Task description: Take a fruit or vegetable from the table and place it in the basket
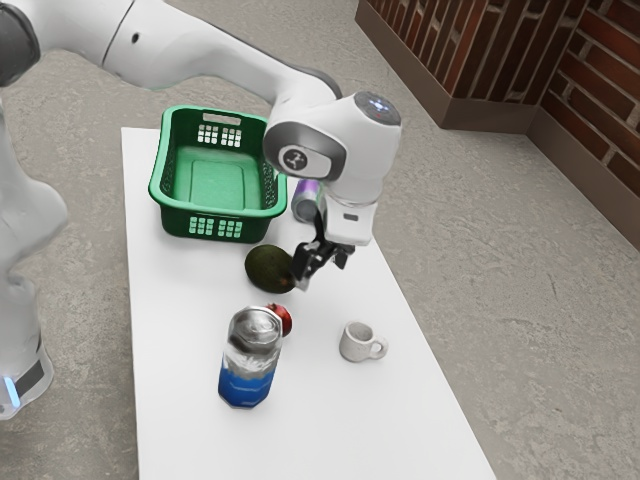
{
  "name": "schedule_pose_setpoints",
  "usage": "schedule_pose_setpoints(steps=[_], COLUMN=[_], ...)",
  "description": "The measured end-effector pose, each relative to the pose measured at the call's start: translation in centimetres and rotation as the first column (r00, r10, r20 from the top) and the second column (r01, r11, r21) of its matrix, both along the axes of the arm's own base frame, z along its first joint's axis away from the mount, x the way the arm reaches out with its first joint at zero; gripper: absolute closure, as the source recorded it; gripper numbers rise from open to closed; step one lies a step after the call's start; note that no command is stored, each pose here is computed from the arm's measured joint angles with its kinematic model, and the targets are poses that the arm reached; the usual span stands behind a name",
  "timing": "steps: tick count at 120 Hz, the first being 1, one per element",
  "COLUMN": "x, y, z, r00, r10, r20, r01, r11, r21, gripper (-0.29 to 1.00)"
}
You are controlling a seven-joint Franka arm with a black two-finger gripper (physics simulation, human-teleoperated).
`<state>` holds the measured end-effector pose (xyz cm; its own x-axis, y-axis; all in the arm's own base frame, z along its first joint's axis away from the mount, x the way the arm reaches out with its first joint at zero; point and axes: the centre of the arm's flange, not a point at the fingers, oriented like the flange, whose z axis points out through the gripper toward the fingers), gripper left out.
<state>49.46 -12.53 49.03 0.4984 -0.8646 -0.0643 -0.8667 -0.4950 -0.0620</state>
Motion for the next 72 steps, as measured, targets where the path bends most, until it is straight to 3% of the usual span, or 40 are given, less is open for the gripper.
schedule_pose_setpoints(steps=[42,58,72], x=[-0.4,-1.1,-1.1], y=[-0.8,-1.4,1.0], z=[-1.2,0.6,1.3], r00=[0.992,0.985,0.991], r10=[-0.129,-0.168,-0.128], r20=[-0.001,0.030,0.027], r01=[0.129,0.170,0.130], r11=[0.991,0.983,0.979], r21=[-0.032,-0.075,-0.155], gripper=[0.00,0.00,0.00])
